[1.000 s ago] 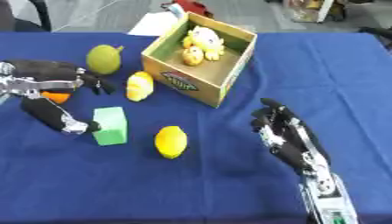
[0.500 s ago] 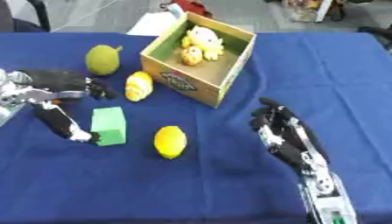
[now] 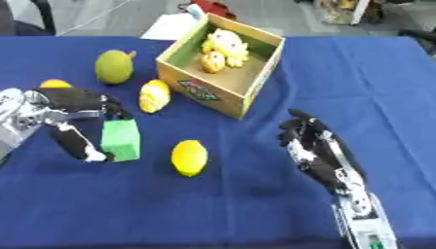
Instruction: Pick up objects on the table and place them in the box.
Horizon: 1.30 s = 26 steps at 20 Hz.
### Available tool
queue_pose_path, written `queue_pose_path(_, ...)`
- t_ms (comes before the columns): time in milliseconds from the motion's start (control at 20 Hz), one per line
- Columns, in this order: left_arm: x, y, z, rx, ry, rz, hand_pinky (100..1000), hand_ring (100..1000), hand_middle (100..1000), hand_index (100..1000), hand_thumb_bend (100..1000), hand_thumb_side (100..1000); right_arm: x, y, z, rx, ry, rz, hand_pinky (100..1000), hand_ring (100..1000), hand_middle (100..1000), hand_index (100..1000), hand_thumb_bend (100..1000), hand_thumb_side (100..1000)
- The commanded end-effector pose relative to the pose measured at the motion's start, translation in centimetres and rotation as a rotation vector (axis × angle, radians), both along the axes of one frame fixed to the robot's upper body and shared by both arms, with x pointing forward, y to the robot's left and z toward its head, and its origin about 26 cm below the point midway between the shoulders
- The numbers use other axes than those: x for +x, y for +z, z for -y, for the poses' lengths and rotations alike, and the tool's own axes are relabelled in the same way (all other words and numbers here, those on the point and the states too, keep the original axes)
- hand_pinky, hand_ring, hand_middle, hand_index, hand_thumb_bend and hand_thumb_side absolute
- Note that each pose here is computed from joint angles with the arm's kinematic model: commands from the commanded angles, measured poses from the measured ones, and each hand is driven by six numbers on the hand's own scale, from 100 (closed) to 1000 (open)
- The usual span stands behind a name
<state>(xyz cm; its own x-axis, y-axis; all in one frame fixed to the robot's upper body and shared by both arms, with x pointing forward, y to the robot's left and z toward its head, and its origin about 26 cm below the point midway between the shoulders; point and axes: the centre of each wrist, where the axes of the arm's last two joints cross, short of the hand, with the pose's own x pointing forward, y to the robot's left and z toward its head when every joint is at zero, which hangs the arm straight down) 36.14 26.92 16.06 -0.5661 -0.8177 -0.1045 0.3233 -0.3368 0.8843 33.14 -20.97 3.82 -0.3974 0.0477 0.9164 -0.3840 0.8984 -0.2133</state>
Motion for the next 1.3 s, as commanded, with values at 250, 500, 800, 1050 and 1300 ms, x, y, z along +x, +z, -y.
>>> queue_pose_path(250, -0.3, 1.1, -0.5, -0.06, 0.03, 0.14, 642, 548, 550, 753, 292, 271, 0.2, 0.7, 0.3, -0.008, -0.004, 0.021, 636, 653, 664, 889, 100, 412)
queue_pose_path(500, -0.6, 4.6, 0.2, -0.135, 0.0, 0.286, 625, 516, 510, 732, 235, 249, 0.1, 0.6, 0.3, -0.009, -0.006, 0.018, 636, 653, 664, 889, 100, 413)
queue_pose_path(800, 0.7, 9.9, 2.7, -0.2, -0.045, 0.469, 640, 508, 498, 736, 232, 229, 0.0, 0.3, 0.3, -0.01, -0.002, 0.01, 636, 653, 664, 889, 100, 413)
queue_pose_path(1050, 4.2, 10.9, 6.0, -0.212, -0.071, 0.513, 653, 514, 501, 745, 259, 224, -0.1, 0.1, 0.1, -0.007, 0.005, 0.004, 636, 653, 664, 889, 100, 413)
queue_pose_path(1300, 7.7, 9.0, 9.7, -0.252, -0.104, 0.497, 684, 525, 510, 759, 259, 210, -0.1, 0.1, -0.6, -0.003, 0.032, 0.002, 636, 653, 664, 889, 100, 411)
